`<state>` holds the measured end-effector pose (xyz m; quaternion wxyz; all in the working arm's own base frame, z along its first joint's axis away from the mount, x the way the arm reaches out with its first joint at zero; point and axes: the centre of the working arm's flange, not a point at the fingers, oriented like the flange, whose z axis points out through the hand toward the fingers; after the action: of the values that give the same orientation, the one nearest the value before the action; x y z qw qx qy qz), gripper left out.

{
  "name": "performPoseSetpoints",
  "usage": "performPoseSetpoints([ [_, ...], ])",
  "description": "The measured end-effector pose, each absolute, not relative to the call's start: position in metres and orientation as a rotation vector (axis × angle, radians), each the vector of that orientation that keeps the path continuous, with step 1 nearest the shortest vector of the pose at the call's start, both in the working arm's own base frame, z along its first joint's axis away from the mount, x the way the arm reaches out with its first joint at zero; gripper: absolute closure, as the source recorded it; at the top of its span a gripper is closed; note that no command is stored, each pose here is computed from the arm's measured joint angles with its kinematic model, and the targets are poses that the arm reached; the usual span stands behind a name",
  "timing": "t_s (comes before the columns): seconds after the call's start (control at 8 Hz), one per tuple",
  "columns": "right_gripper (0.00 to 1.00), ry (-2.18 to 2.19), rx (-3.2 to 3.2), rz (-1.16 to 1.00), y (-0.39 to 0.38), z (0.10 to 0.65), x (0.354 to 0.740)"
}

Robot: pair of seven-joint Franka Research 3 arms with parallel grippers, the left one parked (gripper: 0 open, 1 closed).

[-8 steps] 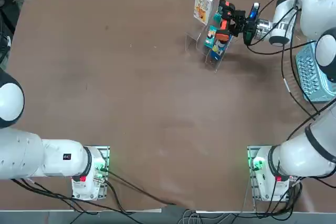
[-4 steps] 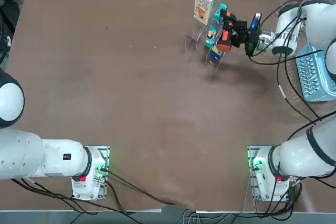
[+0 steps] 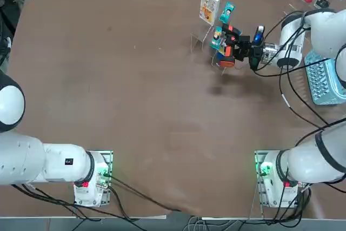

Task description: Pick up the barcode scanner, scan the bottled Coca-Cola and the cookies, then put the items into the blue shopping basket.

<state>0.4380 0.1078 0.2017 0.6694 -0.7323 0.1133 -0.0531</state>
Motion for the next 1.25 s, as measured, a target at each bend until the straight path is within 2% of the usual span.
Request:
performPoseSetpoints([
  [1.25, 0.55, 0.288, -1.627, -0.124, 0.083, 0.220, 0.444],
])
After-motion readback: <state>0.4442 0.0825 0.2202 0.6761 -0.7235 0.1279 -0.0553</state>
